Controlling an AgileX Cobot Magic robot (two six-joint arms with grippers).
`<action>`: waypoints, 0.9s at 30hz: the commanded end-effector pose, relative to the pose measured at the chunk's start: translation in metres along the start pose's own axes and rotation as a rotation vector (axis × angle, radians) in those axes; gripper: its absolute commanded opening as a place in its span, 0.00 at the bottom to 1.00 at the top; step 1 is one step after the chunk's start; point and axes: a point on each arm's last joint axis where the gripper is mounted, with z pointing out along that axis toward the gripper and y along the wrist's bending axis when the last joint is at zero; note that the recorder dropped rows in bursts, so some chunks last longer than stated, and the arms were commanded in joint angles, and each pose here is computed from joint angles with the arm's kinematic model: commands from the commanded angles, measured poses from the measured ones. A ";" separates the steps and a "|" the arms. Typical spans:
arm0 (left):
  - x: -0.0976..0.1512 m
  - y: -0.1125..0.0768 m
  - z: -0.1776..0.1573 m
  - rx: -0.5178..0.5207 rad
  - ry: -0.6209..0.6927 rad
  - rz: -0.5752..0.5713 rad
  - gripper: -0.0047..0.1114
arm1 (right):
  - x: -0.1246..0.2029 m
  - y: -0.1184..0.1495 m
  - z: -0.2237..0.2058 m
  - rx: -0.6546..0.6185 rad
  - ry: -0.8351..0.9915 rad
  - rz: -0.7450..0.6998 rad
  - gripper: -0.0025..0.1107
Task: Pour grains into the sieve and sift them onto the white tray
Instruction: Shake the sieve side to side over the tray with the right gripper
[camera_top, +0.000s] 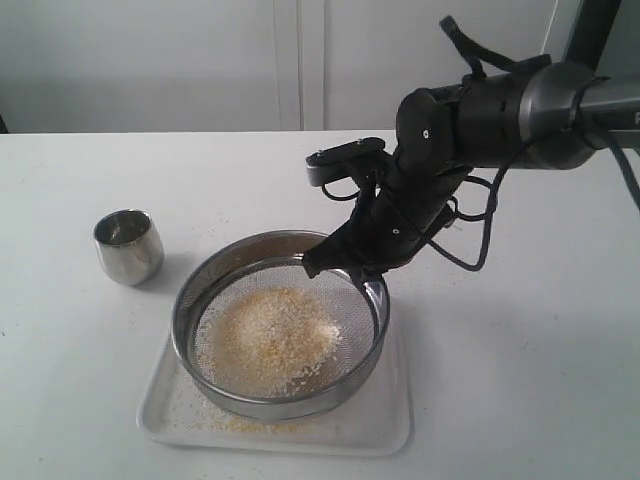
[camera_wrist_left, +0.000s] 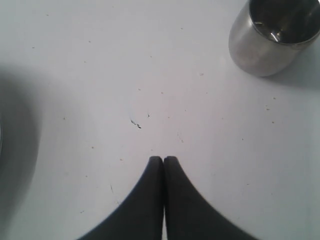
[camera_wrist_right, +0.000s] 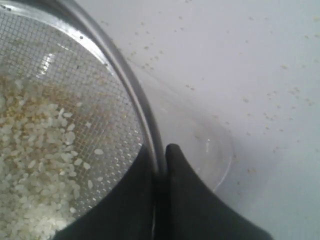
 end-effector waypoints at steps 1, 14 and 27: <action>0.003 0.001 -0.001 -0.003 0.005 -0.007 0.04 | -0.002 0.004 -0.008 -0.035 -0.027 -0.018 0.02; 0.003 0.001 -0.001 -0.003 0.005 -0.007 0.04 | -0.006 -0.018 -0.013 -0.052 -0.067 0.076 0.02; 0.003 0.001 -0.001 -0.003 0.005 -0.007 0.04 | -0.007 -0.027 -0.018 -0.058 -0.089 0.124 0.02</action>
